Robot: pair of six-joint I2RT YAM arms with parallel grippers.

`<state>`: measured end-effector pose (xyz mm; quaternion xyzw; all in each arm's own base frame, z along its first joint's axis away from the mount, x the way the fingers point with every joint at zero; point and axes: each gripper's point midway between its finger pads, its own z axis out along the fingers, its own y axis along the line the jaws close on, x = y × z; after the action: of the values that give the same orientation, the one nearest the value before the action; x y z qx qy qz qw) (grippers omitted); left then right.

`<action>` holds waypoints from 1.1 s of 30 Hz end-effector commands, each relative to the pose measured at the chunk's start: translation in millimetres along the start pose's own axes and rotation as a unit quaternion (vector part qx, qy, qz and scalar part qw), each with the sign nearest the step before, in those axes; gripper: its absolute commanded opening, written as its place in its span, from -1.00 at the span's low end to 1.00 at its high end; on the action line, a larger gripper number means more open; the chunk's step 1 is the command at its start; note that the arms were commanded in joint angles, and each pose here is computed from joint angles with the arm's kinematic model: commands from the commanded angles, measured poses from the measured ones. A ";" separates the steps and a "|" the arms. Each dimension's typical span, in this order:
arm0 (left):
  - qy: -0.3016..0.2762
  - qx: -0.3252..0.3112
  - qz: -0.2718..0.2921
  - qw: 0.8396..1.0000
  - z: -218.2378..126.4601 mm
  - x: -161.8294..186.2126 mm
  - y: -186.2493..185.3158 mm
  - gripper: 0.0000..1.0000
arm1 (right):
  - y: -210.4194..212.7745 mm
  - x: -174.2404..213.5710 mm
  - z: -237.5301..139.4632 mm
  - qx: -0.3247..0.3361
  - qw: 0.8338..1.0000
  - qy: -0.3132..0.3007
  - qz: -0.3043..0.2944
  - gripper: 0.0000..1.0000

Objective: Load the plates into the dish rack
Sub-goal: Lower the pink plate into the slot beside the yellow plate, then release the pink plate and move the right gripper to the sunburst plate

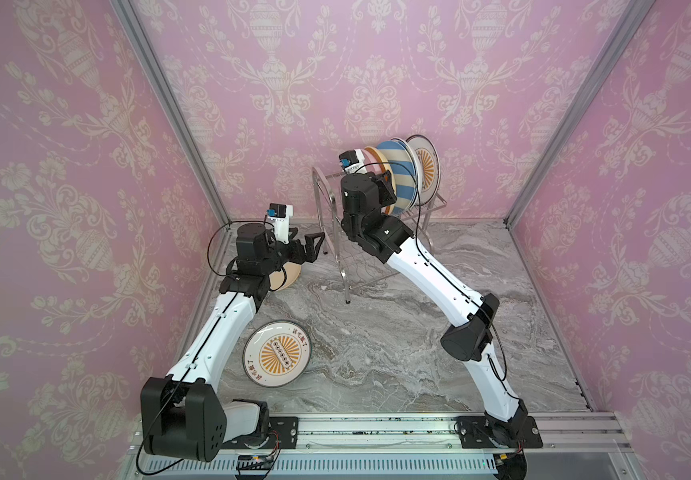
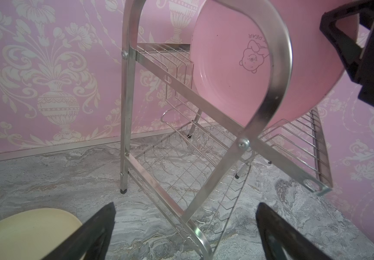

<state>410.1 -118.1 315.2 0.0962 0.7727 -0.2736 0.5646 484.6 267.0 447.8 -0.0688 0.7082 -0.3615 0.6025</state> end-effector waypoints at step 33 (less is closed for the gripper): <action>0.028 -0.161 -0.031 0.986 -48.0 -19.2 36.7 0.99 | -84.5 11.5 -99.1 -0.281 0.946 -0.024 0.161 0.68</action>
<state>400.8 -75.1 330.3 0.0181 0.8109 -0.1902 0.5531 367.2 225.5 519.8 -0.1035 0.7394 -0.0942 0.6585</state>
